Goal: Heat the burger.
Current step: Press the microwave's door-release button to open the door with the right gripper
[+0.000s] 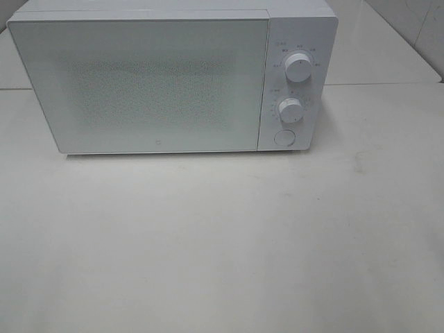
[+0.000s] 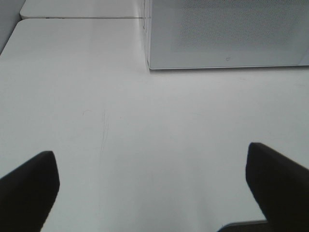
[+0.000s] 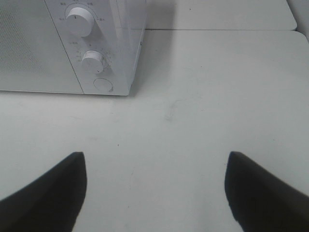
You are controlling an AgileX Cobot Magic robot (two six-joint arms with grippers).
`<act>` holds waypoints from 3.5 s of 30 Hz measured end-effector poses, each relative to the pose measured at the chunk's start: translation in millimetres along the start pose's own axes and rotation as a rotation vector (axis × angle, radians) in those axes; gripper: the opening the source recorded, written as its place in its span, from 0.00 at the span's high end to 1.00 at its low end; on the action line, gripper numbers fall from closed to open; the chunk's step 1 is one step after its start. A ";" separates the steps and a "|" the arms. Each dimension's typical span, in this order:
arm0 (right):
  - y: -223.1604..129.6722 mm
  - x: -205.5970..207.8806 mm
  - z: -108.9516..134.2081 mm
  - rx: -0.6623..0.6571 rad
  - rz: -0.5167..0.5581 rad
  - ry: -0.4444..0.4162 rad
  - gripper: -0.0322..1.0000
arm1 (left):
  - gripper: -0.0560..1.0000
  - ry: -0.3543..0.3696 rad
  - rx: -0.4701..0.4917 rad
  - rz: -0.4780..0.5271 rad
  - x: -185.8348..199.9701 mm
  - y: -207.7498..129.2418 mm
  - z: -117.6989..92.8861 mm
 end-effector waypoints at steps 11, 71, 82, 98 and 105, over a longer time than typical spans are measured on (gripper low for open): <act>16.5 -47.7 -5.7 -0.008 0.015 -0.009 0.23 | 0.01 0.000 0.000 0.000 0.0 0.0 0.0; -38.5 -204.4 54.6 0.087 -0.204 -0.081 0.23 | 0.01 0.000 0.000 0.000 0.0 0.0 0.0; -46.6 -203.4 83.2 0.089 -0.199 -0.083 0.23 | 0.01 0.000 0.000 0.000 0.0 0.0 0.0; -44.8 -205.2 91.5 -0.065 -0.196 -0.050 0.23 | 0.01 0.000 0.000 0.000 0.0 0.0 0.0; -44.8 -205.2 91.4 -0.569 -0.205 0.000 0.27 | 0.01 0.000 0.000 0.000 0.0 0.0 0.0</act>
Point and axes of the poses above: a point on each arm's last joint axis where the gripper is mounted, x pointing back along that axis away from the gripper, z along the wrist's bending axis when the last joint is at zero, y = z × x, the point moved 7 cm from there along -x, pointing out along that axis toward the gripper, and after that the axes turned 10 degrees about x, right-handed, at the moved point
